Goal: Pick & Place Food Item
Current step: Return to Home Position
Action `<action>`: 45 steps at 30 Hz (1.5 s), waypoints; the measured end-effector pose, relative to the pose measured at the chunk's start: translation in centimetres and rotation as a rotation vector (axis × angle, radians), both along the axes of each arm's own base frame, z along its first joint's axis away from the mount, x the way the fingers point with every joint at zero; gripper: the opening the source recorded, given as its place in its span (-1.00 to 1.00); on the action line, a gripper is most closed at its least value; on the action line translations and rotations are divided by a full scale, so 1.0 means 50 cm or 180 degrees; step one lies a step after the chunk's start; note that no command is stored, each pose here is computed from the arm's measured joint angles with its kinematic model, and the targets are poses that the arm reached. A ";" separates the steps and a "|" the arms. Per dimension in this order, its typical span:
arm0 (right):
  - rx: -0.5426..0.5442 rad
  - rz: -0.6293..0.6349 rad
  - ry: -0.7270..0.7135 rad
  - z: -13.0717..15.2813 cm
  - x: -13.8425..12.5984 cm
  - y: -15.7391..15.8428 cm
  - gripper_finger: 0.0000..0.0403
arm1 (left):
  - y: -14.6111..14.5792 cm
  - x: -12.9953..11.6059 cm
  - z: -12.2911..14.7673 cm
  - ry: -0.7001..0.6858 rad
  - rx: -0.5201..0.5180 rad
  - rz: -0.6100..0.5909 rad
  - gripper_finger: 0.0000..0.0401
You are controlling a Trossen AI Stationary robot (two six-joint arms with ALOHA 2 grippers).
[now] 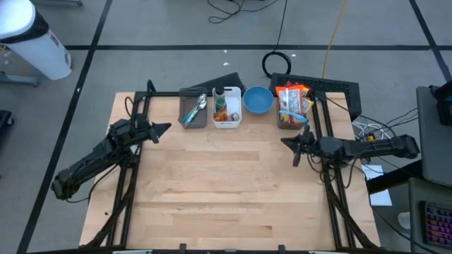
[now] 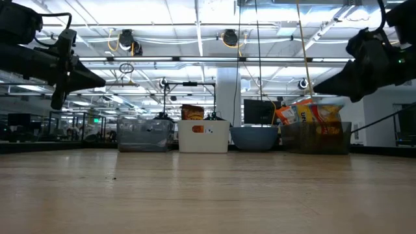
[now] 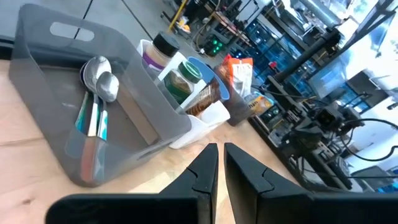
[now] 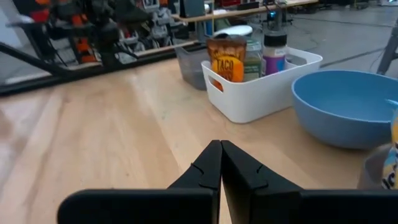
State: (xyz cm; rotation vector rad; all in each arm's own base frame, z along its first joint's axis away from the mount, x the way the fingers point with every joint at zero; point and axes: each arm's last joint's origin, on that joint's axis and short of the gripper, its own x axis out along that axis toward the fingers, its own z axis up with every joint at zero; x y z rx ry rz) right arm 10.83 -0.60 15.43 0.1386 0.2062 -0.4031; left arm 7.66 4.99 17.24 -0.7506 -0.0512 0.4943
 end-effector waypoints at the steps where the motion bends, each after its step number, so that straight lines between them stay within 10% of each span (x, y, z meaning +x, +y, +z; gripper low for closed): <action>1: 0.0033 0.0003 -0.0008 0.000 -0.002 0.000 -1.00 | 0.000 0.000 0.000 -0.0004 -0.0007 0.0000 -0.84; 13: 0.0067 -0.0010 -0.0120 0.004 -0.004 0.000 -1.00 | -0.002 0.001 0.000 -0.0009 0.0001 -0.0129 -0.84; 24: 0.0056 -0.0013 -0.0110 0.003 -0.004 0.000 -1.00 | -0.012 0.007 0.002 0.0655 0.1723 -0.0730 -0.84; 45: -0.0481 0.0064 -0.0351 0.027 -0.019 -0.001 -1.00 | -0.023 0.013 0.000 0.0783 0.1933 -0.0769 -0.84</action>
